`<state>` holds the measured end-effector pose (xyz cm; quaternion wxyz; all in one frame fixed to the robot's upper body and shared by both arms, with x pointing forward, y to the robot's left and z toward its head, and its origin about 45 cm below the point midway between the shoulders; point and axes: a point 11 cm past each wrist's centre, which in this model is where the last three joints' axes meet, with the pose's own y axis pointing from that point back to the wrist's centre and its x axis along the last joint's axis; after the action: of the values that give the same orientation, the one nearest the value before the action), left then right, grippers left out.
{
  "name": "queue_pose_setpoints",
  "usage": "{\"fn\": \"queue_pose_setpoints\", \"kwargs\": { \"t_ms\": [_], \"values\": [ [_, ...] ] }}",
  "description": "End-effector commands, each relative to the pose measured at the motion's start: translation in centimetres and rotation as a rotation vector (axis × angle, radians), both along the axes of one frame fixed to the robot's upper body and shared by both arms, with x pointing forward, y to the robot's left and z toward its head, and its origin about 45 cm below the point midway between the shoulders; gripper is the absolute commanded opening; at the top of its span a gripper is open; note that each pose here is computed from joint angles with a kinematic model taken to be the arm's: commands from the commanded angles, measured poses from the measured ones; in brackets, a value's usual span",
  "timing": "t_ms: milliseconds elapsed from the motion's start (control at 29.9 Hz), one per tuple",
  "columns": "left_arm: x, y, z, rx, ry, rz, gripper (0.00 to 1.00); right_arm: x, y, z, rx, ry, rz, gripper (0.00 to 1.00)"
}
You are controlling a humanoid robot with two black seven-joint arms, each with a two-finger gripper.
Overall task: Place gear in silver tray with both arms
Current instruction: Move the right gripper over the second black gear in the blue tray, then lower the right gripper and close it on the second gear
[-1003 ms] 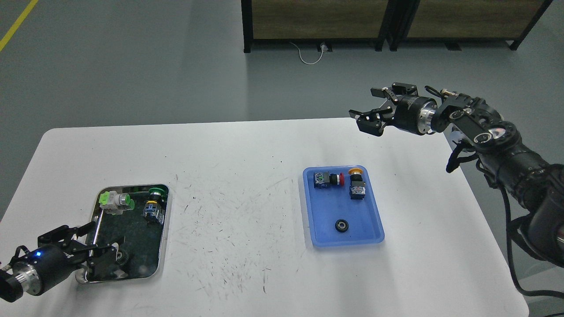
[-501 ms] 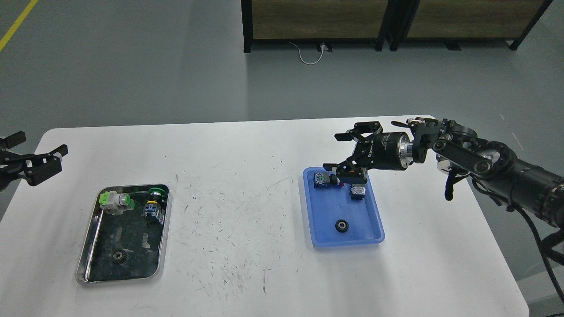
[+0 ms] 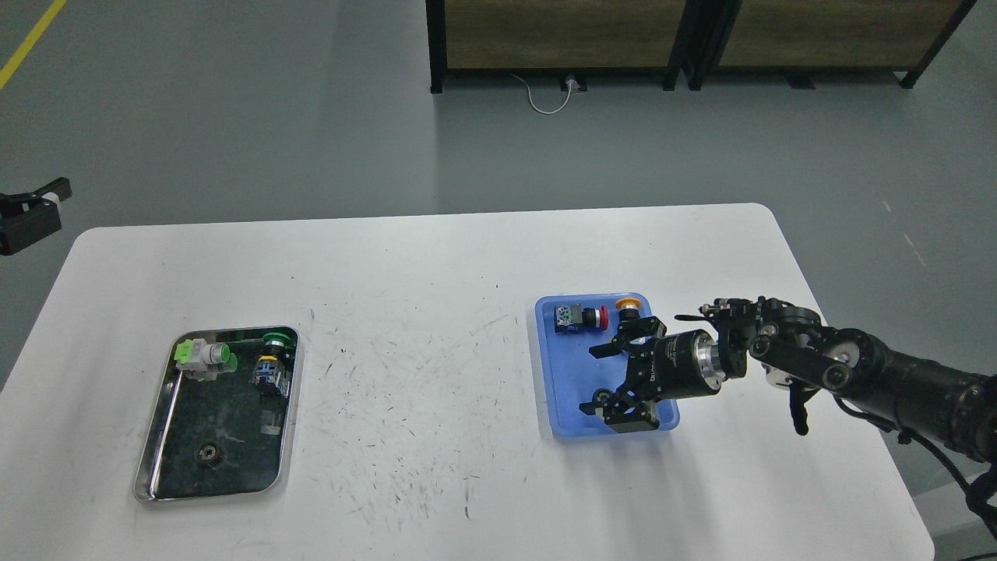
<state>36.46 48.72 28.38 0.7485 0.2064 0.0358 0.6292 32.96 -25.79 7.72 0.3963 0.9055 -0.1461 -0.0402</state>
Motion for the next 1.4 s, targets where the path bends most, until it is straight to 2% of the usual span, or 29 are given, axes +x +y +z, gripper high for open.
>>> {"fn": "queue_pose_setpoints", "kwargs": {
  "t_ms": [0,301,535,735,1103,1370],
  "values": [
    [0.1,0.0,0.3,0.003,-0.006,0.0,0.97,-0.2,-0.4,-0.4,-0.022,0.005,0.005,0.88],
    [0.2,0.0,0.6,0.003,-0.012,-0.002,0.97,-0.1,-1.5,-1.4,-0.054,0.009,-0.029,0.87],
    [0.1,0.2,0.7,0.008,-0.011,0.002,0.97,0.1,-0.5,-1.8,-0.048,0.008,-0.027,0.78],
    [0.0,0.5,0.9,0.014,-0.012,0.007,0.97,0.2,-0.6,-1.8,-0.054,0.007,-0.027,0.65],
    [-0.1,0.8,1.1,0.019,-0.015,0.012,0.97,0.2,-1.7,-1.6,-0.072,0.005,-0.037,0.58],
    [-0.2,0.9,1.1,0.023,-0.009,0.014,0.97,0.0,-1.3,-1.8,-0.081,0.006,-0.014,0.47]
  ]
}}
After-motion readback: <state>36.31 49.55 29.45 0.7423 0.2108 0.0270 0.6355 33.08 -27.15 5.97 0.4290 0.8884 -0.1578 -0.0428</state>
